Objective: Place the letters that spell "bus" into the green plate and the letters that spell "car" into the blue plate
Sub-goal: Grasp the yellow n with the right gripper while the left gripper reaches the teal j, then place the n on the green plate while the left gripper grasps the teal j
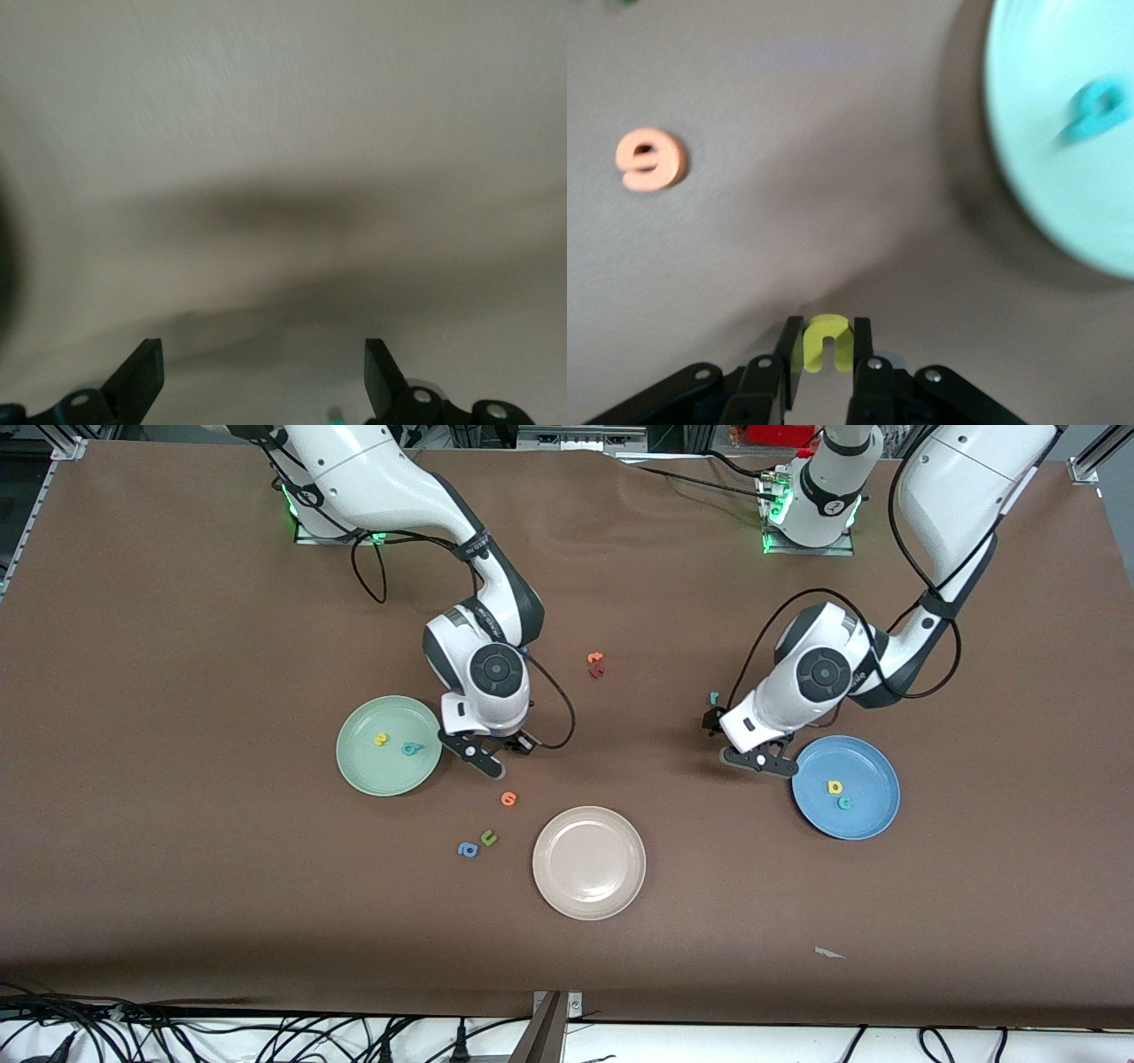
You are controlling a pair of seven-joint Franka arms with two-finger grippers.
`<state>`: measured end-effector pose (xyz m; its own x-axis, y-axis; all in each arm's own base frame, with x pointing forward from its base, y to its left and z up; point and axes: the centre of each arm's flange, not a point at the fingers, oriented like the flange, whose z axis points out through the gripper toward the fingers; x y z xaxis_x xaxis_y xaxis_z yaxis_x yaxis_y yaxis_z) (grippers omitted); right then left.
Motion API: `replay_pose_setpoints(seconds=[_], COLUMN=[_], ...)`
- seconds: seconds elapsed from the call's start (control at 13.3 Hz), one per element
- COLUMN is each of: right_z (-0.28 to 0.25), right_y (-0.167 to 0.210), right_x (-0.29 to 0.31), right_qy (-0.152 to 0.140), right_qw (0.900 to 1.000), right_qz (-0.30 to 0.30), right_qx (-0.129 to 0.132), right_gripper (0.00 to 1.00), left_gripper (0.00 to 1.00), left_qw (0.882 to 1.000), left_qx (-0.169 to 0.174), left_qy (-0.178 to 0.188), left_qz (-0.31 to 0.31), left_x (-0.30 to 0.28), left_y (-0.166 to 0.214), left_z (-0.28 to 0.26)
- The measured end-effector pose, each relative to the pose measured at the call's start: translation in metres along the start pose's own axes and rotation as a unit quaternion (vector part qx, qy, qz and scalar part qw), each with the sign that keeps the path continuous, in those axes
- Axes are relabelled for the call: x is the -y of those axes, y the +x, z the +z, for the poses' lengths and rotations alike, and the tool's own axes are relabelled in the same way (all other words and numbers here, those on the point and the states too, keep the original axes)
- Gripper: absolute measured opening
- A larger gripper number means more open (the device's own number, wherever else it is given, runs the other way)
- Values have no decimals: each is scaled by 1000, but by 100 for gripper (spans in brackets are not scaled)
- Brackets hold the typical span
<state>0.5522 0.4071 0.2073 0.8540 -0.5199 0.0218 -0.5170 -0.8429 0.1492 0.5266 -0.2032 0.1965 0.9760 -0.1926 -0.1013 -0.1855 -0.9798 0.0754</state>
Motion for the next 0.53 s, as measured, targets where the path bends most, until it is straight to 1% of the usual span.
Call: replay_pose_setpoints(seconds=[0.23,0.38,0.53], right_z=[-36,-43,-37], right_y=[38,58,77], right_x=[-26,-41,-58], right_qy=[-18,-32,-45], right_qw=[999,997,995], right_qz=[-45,-69,-92], right_qx=[-5,-5,-3], right_gripper=[26,26,26], left_gripper=[100,100,100], left_qw=[1000,999,999], left_qx=[-1,-4,2], left_qy=[28,39,42], left_qz=[-8,-9,-7], left_x=[-19,-32,-35], left_y=[-20,-29,-36], left_z=[5,7,12])
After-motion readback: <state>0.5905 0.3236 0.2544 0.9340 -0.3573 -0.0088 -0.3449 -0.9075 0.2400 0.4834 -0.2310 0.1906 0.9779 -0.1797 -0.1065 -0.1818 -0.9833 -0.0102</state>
